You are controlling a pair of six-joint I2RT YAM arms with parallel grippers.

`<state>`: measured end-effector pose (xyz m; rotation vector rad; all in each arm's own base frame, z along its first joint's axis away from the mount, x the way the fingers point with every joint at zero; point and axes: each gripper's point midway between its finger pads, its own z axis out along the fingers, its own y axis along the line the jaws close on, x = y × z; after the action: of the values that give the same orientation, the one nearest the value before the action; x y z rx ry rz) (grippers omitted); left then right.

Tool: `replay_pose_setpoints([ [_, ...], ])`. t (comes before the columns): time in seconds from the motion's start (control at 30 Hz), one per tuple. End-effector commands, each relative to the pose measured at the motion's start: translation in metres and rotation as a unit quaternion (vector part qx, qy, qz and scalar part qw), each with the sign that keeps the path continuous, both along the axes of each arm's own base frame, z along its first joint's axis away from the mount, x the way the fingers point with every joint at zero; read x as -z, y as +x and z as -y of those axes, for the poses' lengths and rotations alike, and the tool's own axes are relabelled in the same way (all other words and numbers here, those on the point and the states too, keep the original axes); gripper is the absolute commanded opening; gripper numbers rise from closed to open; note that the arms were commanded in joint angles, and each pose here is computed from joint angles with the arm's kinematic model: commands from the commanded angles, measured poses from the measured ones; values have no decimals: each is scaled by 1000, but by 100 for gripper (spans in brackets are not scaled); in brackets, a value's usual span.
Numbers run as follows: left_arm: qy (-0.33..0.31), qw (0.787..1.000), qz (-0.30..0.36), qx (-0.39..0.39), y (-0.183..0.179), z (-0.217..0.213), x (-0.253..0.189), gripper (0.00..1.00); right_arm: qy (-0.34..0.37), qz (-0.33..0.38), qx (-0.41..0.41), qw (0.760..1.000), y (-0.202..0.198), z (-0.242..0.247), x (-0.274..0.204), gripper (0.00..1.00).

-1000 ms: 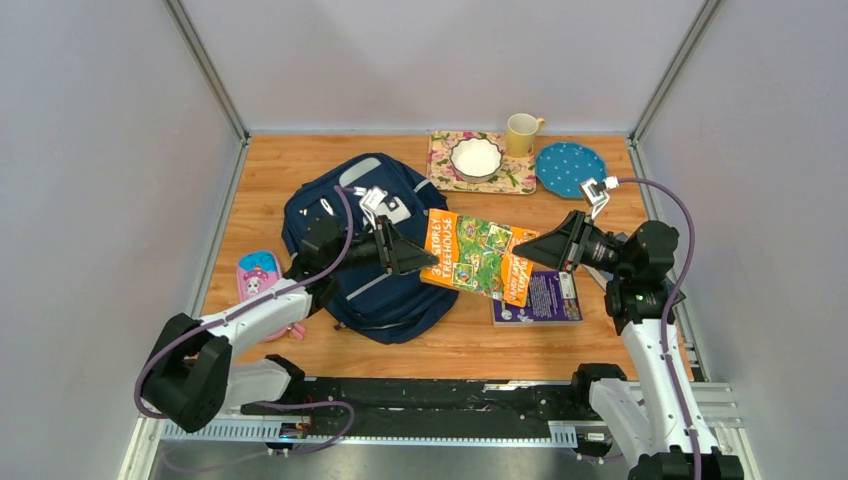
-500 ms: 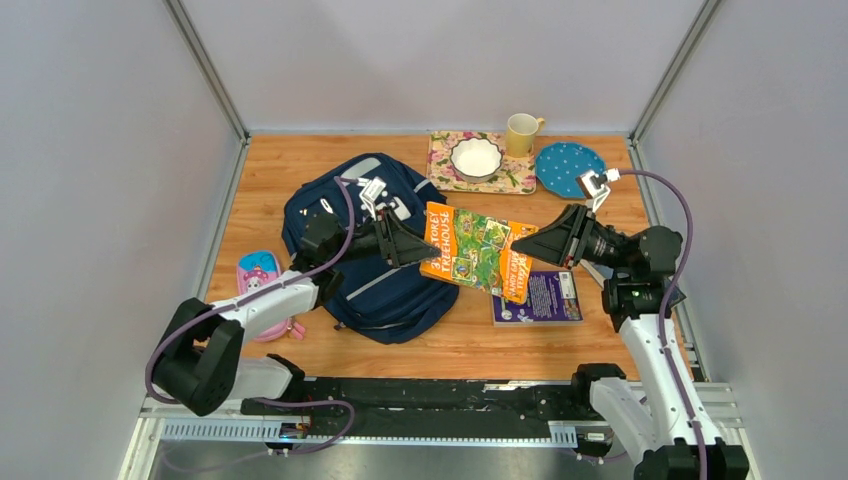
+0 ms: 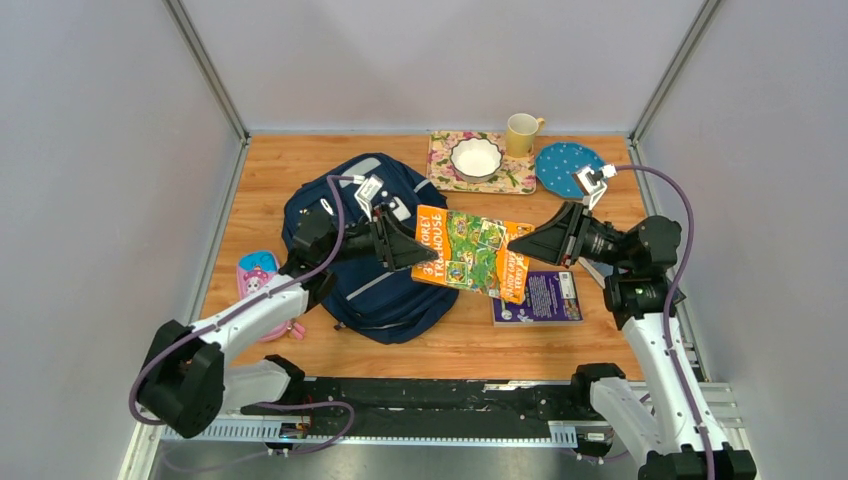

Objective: Pack the student bag
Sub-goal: Pick up the book from the center of the board.

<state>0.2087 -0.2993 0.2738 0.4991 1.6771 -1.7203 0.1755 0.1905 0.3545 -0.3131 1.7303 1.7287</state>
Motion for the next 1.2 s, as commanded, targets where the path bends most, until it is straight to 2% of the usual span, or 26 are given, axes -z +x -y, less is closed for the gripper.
replay_pose_setpoints([
  [0.0, 6, 998, 65, -15, 1, -3, -22, 79, 13, 34, -6, 999, -11, -1, -26, 0],
  [0.03, -14, 997, 80, -7, -2, -2, -33, 80, 16, 44, -7, 999, -11, -1, -28, 0],
  [0.1, -31, 998, 53, 21, -5, 3, -35, 80, 25, 22, -15, 999, -10, -2, -23, 0],
  [0.23, -74, 994, 62, 59, -14, 7, -50, 80, 34, 29, -20, 999, -9, -4, -23, 0],
  [0.4, -84, 991, 66, 79, -22, 13, -57, 80, 29, 24, -25, 999, -7, -7, -17, 0],
  [0.47, -85, 991, 68, 79, -23, 13, -58, 67, 21, 17, -14, 1000, -2, -7, -11, 0],
  [0.5, -82, 991, 66, 77, -23, 12, -57, 56, 15, 18, -10, 1000, -1, -6, -9, 0],
  [0.53, -76, 992, 63, 76, -22, 12, -55, 35, 0, 16, -2, 1000, 2, -6, -3, 0],
  [0.63, -51, 995, 57, 60, -19, 12, -45, 2, -27, -8, 25, 999, 9, -4, 9, 0],
  [0.7, -31, 997, 55, 37, -14, 10, -38, 0, -40, 7, 47, 998, 15, -2, 9, 0],
  [0.73, -25, 998, 57, 29, -13, 9, -38, 0, -51, -24, 53, 997, 16, -1, 19, 5],
  [0.77, -18, 997, 67, 18, -10, 8, -35, 0, -65, -7, 74, 995, 23, 2, 19, 24],
  [0.83, -8, 998, 66, -10, -5, 4, -37, 0, -92, -35, 102, 990, 27, 8, 34, 48],
  [0.87, -5, 997, 75, -19, -3, 2, -37, 0, -106, -37, 127, 986, 33, 12, 40, 74],
  [0.9, -5, 996, 77, -33, -3, -1, -41, 0, -122, -24, 143, 982, 34, 17, 45, 88],
  [1.03, -1, 995, 87, -54, 1, -7, -48, 0, -152, -42, 176, 972, 32, 27, 72, 90],
  [1.17, -6, 995, 88, -52, 1, -7, -54, 0, -125, -34, 120, 984, 12, 16, 75, 91],
])
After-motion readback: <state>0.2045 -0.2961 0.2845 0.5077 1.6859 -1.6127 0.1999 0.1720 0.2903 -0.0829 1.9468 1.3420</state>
